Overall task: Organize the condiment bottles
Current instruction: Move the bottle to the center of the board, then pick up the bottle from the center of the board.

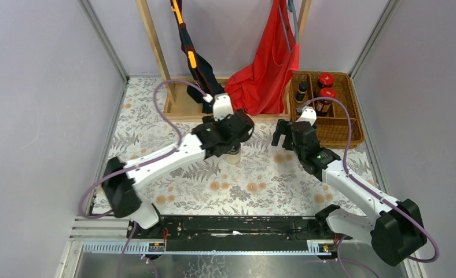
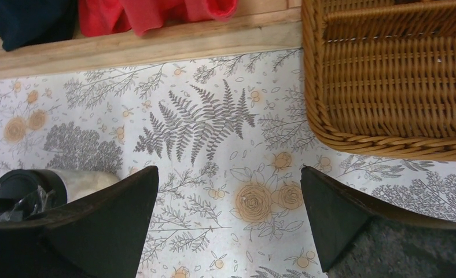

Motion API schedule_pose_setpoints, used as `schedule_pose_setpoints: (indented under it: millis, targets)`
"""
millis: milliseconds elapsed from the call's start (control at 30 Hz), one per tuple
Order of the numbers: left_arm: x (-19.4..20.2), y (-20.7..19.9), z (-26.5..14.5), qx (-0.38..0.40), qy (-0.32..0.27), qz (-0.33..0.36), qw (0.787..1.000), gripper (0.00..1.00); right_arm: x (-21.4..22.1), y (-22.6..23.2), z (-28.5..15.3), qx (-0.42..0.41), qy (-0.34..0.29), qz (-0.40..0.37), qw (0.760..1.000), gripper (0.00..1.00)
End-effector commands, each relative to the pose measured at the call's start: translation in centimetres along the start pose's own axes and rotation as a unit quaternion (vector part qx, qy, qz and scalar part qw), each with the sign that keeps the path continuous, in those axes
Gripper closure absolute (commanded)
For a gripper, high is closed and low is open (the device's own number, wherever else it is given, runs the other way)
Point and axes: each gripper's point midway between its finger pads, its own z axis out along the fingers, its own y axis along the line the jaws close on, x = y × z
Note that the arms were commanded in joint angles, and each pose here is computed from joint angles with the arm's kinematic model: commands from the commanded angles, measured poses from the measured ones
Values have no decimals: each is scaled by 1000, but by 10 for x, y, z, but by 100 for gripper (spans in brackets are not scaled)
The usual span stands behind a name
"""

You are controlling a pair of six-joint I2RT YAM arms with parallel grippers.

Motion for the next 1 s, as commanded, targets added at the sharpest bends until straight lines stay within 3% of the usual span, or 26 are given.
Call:
schedule_pose_setpoints:
  millis: [0, 167, 367, 667, 967]
  targets:
    - [-47, 31, -33, -6, -82, -13, 997, 15, -12, 31, -2, -69, -9, -9, 997, 1]
    - [-61, 91, -41, -36, -125, -53, 990, 13, -9, 63, -7, -113, 2, -34, 993, 2]
    - [-51, 150, -25, -65, -129, -94, 985, 12, 0, 111, -11, -135, 8, -97, 986, 2]
    - [-37, 172, -11, -99, -122, -113, 981, 9, 5, 162, -14, -160, 20, -139, 977, 0]
    - [-31, 182, 0, -104, -101, -147, 979, 7, 24, 183, -7, -160, 46, -176, 970, 0]
